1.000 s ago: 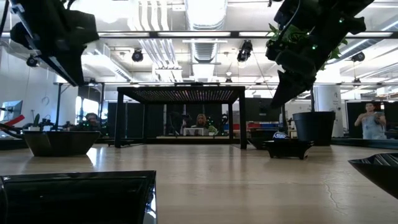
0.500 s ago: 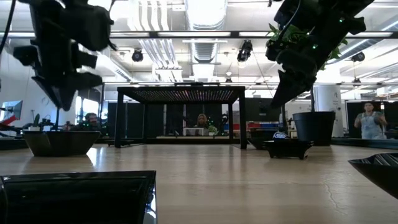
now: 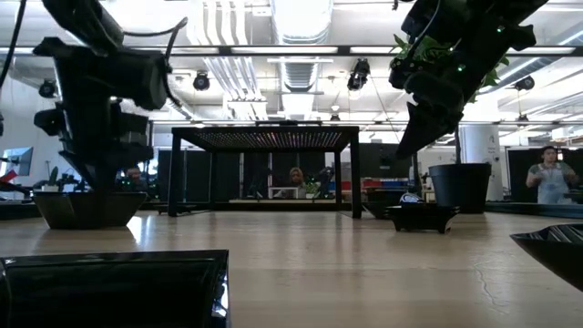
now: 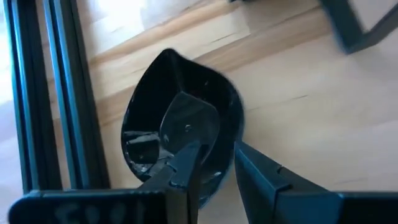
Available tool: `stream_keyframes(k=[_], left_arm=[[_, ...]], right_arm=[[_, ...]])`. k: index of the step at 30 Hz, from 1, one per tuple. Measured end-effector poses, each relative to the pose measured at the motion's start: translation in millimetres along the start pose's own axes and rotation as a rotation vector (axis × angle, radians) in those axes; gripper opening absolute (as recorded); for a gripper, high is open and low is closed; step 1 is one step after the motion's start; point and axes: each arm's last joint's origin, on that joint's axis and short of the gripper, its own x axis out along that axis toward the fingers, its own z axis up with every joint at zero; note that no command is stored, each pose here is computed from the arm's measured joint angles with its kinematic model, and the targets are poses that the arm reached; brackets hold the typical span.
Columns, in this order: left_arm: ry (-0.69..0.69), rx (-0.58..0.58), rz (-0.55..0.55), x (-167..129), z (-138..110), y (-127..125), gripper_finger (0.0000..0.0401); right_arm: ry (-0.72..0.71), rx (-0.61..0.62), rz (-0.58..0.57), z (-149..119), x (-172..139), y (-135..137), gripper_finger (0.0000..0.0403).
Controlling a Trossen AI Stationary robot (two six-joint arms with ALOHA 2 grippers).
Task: Pick & Place Mini shaped plates
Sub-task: Stack the black leaf shaped plate on top of the other black leaf shaped plate
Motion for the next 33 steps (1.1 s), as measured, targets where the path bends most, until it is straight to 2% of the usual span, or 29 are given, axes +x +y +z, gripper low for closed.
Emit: stream_keyframes(k=[12, 23, 33], left_arm=[[-0.016, 0.014, -0.032, 17, -10, 1, 0.0092], [-0.045, 0.088, -0.084, 4, 2, -8, 0.0092], [-0.026, 0.1, -0.049, 11, -5, -3, 0.0092]], right_arm=[[-0.002, 0.004, 0.0, 0, 0, 0, 0.0054], [-0.005, 0.005, 0.001, 1, 0, 0, 0.0054], [-0.01, 0.007, 0.002, 1, 0, 0, 0.0054]])
